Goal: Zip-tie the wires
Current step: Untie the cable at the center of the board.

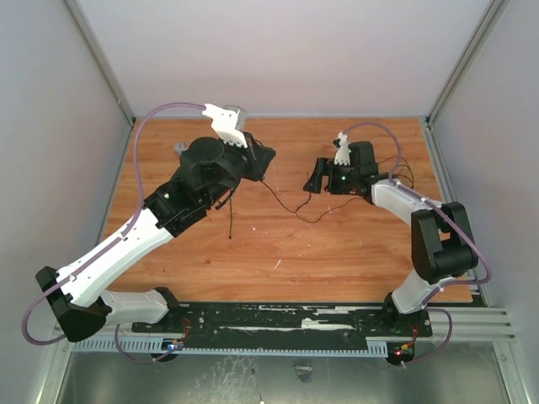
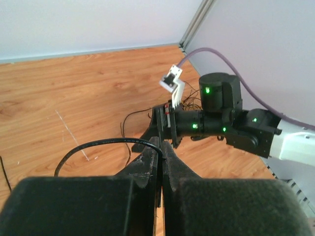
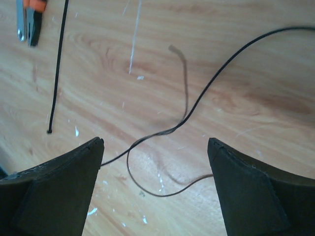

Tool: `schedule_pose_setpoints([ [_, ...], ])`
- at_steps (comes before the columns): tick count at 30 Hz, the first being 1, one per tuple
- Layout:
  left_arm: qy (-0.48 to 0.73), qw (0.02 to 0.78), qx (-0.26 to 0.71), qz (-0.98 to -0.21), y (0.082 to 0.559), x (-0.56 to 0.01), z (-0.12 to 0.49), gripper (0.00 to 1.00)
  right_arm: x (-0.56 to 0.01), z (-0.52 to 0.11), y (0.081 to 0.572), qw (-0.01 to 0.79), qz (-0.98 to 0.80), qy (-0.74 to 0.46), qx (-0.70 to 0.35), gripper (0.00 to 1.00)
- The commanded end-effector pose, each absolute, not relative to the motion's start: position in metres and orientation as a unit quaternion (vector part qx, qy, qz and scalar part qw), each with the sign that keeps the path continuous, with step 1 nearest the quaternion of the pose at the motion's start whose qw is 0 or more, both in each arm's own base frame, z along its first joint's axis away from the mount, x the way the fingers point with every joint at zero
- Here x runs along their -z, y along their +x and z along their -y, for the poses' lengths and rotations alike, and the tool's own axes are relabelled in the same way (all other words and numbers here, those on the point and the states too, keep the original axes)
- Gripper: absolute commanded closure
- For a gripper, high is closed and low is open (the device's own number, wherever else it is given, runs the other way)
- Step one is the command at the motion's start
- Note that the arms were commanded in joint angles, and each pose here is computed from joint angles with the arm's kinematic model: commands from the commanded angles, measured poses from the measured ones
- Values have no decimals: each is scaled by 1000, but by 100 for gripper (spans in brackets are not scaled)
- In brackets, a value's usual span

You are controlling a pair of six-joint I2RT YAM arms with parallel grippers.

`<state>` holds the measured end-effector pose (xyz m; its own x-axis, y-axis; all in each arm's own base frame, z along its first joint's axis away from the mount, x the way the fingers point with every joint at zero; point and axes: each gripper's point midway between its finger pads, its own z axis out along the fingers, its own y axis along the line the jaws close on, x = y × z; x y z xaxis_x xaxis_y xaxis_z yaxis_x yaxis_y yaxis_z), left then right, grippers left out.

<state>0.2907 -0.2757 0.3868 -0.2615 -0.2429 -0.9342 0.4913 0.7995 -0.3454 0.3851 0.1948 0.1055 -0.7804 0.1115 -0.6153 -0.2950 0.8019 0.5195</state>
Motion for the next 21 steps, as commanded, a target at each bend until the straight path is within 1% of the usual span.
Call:
schedule_pose_setpoints([
  [1,71,623,323,-709,287,-411,267,100,-109,-210,359,334,-872,-97,-343,12],
  [4,70,625,321,-708,289,-412,266,100,-105,-211,339,339,-862,-116,-358,12],
  [8,70,628,322,-705,292,-419,267,100,-91,-217,323,322,-861,-142,-367,13],
  [16,74,631,331,-697,294,-432,272,100,-79,-241,320,322,-851,-188,-368,16],
  [19,77,631,335,-695,294,-435,275,100,-70,-249,320,312,-855,-199,-363,19],
  [21,77,635,333,-693,295,-439,274,100,-65,-253,318,304,-857,-205,-363,25],
])
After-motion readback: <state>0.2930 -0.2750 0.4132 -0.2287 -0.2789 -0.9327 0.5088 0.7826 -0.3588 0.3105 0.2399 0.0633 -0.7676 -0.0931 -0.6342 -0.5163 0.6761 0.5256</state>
